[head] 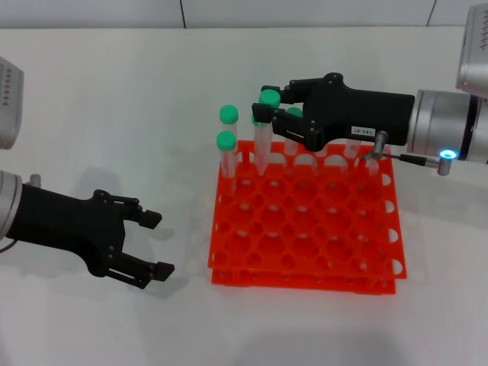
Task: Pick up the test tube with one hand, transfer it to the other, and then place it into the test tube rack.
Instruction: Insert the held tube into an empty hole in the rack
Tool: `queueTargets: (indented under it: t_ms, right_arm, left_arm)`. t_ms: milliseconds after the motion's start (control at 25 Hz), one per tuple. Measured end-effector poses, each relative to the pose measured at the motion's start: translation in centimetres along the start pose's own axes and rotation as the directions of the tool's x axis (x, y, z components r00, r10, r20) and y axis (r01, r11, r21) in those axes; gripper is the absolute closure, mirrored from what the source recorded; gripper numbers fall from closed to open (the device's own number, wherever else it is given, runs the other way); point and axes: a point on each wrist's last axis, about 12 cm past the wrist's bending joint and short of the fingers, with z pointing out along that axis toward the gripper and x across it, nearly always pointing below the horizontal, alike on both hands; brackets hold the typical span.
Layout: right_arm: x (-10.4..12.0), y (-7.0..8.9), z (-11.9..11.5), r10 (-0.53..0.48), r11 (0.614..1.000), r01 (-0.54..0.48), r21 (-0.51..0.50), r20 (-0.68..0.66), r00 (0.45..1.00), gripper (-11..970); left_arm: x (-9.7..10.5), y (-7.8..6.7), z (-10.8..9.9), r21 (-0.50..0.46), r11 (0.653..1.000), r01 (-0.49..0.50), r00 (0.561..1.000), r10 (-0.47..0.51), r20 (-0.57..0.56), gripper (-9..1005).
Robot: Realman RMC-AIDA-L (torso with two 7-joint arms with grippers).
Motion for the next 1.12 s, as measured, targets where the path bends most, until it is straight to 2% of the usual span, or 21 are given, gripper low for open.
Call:
queueTargets:
  t_ms: [1120]
  right_arm:
    - [0.23,0.13,-0.3,-0.013,1.0,0.013,0.003,0.015,1.0,694]
  left_arm:
    - [0.22,-0.06,0.0,-0.002,1.0,0.003,1.0,-0.003,-0.001,114]
